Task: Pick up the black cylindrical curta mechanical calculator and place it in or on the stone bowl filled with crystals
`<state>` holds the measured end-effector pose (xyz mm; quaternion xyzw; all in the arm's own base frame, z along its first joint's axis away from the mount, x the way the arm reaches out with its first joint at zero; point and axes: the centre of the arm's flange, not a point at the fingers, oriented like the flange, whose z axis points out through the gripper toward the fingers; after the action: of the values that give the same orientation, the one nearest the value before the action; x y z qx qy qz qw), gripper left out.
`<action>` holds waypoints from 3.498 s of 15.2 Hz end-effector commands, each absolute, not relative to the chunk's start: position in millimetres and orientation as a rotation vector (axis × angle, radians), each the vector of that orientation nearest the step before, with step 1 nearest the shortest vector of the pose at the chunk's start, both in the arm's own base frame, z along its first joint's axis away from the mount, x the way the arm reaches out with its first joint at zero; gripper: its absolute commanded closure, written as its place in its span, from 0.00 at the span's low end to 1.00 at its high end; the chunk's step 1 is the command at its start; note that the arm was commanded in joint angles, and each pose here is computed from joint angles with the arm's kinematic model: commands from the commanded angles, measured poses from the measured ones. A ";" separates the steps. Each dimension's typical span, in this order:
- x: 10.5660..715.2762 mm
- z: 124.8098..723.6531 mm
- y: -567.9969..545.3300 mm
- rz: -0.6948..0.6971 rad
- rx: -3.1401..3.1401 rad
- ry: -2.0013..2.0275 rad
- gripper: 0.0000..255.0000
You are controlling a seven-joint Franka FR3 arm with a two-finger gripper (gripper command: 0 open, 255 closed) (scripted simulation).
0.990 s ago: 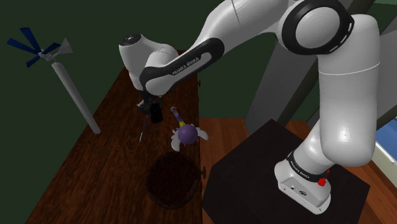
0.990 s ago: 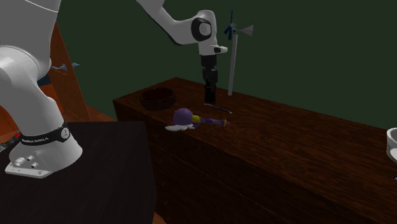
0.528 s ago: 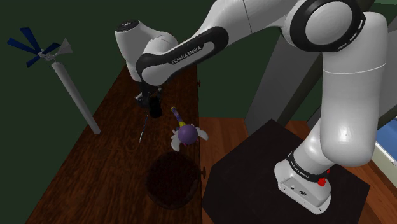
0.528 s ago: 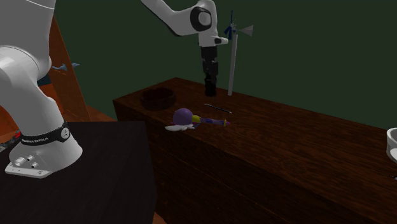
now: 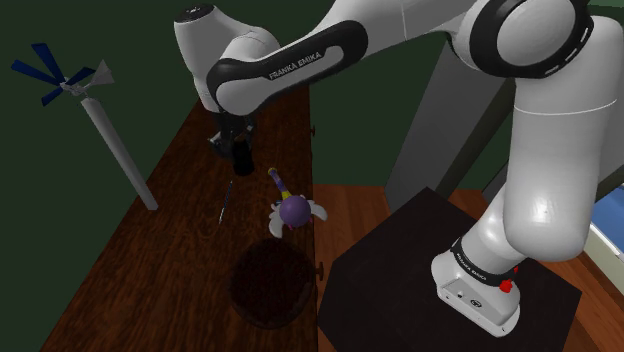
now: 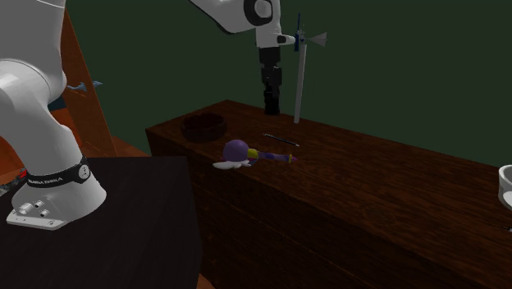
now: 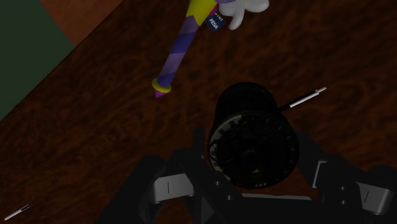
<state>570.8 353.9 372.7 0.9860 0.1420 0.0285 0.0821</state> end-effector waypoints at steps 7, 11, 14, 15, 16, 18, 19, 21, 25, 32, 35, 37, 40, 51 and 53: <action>508.6 390.1 374.2 0.085 2.946 0.424 1.00; 458.4 392.6 390.1 0.085 2.946 0.424 1.00; 420.7 394.5 402.1 0.085 2.946 0.424 1.00; 408.1 395.2 406.1 0.085 2.946 0.424 1.00; 395.5 395.8 410.1 0.085 2.946 0.424 1.00; 370.4 397.0 418.1 0.085 2.946 0.424 1.00; 357.8 397.7 422.1 0.085 2.946 0.424 1.00; 332.7 398.9 430.1 0.085 2.946 0.424 1.00; 286.9 401.2 444.6 0.085 2.946 0.424 1.00; 286.9 364.3 444.6 0.085 2.946 0.424 1.00; 286.9 348.4 444.6 0.085 2.946 0.424 1.00; 286.9 337.9 444.6 0.085 2.946 0.424 1.00; 286.9 322.0 444.6 0.085 2.946 0.424 1.00; 287.1 317.1 444.7 0.085 2.946 0.425 0.00; 287.2 317.1 444.7 0.085 2.946 0.425 0.00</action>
<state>287.2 444.7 317.1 0.9860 0.1421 0.0285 0.0820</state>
